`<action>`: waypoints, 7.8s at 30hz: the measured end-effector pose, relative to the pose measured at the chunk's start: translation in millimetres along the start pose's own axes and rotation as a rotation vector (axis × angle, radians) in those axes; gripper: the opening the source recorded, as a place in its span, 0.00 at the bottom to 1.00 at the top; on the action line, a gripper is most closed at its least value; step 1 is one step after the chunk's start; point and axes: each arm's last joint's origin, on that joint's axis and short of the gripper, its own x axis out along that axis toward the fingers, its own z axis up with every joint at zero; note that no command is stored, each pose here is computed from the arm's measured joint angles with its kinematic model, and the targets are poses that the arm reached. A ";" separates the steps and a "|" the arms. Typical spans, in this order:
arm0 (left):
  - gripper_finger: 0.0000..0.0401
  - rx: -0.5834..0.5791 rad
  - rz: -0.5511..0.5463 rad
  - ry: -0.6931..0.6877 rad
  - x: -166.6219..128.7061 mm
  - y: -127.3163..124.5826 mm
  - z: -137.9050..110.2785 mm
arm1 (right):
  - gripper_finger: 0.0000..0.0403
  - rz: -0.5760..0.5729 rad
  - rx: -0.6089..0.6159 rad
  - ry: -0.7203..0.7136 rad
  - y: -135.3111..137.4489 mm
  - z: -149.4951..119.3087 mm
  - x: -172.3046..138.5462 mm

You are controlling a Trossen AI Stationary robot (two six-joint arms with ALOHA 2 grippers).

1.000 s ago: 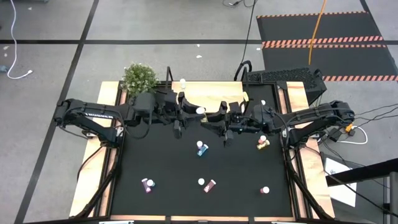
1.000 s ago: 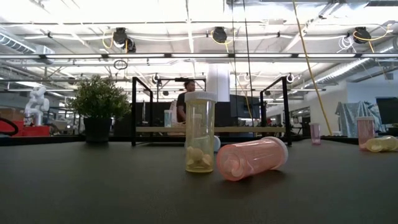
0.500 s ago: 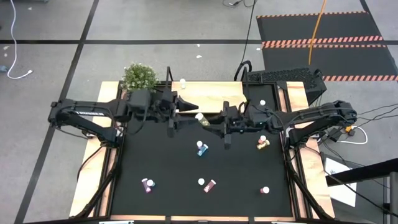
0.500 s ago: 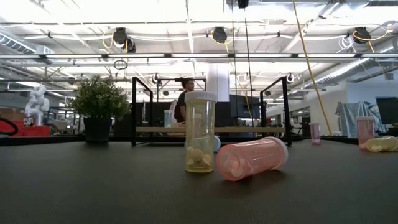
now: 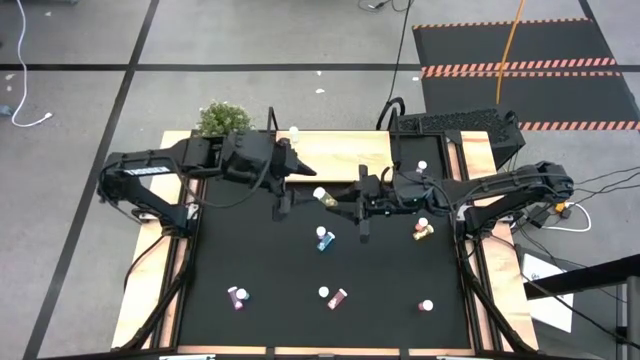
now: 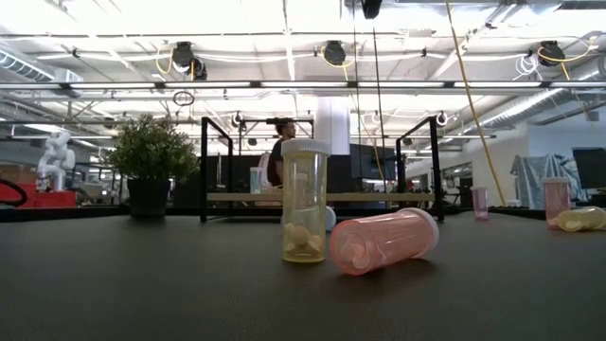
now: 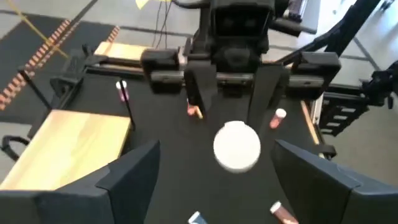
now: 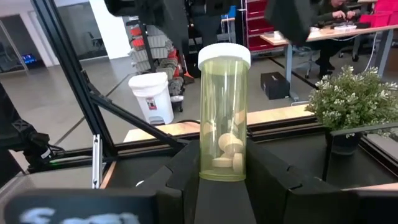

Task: Pick and place medicine bottles onto shelf by color
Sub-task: Put the top left yellow pill bottle on the shelf, then put the bottom blue pill bottle on the shelf

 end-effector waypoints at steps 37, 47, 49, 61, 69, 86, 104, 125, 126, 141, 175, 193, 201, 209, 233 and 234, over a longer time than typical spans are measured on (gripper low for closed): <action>0.45 -0.019 -0.096 0.111 32.8 9.9 -11.5 | 0.25 -0.003 0.068 -0.001 -5.3 -27.8 -1.4; 0.45 -0.020 -0.123 0.113 32.7 9.9 -11.5 | 0.25 -0.003 0.068 -0.003 -5.3 -27.6 -1.4; 0.45 -0.024 -0.122 0.113 32.7 10.0 -11.5 | 0.25 -0.003 0.068 -0.004 -5.3 -27.5 -1.4; 0.45 -0.035 -0.115 0.148 44.1 12.5 -15.8 | 0.25 -0.003 0.068 -0.005 -5.3 -27.5 -1.4; 0.36 -0.065 -0.102 0.138 41.3 19.1 -14.4 | 0.25 -0.010 0.070 -0.004 -5.8 -27.7 -1.2; 0.33 -0.040 -0.137 0.108 39.6 21.6 -11.1 | 0.25 -0.019 0.087 -0.008 -9.8 -26.5 -1.1; 0.33 -0.038 0.143 0.083 28.6 83.3 -9.1 | 0.59 -0.357 0.135 0.234 -35.2 -28.6 -47.1; 0.33 -0.005 0.460 0.377 96.2 261.1 -86.2 | 0.61 -0.472 0.134 0.171 -50.3 -9.0 -79.9; 0.33 -0.002 0.460 0.396 98.0 267.2 -91.3 | 0.61 -0.485 0.148 0.162 -53.3 -8.3 -79.8; 0.33 0.070 0.426 0.508 119.6 292.8 -122.8 | 0.61 -0.595 0.205 0.105 -79.4 -2.1 -83.4; 0.33 -0.007 0.403 0.572 135.1 295.8 -132.0 | 0.61 -0.606 0.210 0.116 -81.7 -3.0 -84.2; 0.33 -0.030 0.388 0.574 146.0 297.8 -140.1 | 0.61 -0.600 0.222 0.113 -81.5 -3.0 -84.2; 0.33 -0.039 0.393 0.579 145.8 297.7 -140.5 | 0.61 -0.597 0.224 0.113 -81.4 -3.0 -84.2; 0.40 -0.049 0.399 0.587 145.4 297.4 -141.4 | 0.61 -0.582 0.229 0.117 -81.0 -3.0 -83.9; 0.82 -0.038 0.429 0.488 91.2 257.0 -25.7 | 0.61 -0.695 0.406 0.175 -81.9 -16.0 -89.1; 0.81 -0.061 0.414 0.483 91.1 255.9 -25.9 | 0.61 -0.701 0.417 0.197 -80.3 -18.6 -89.9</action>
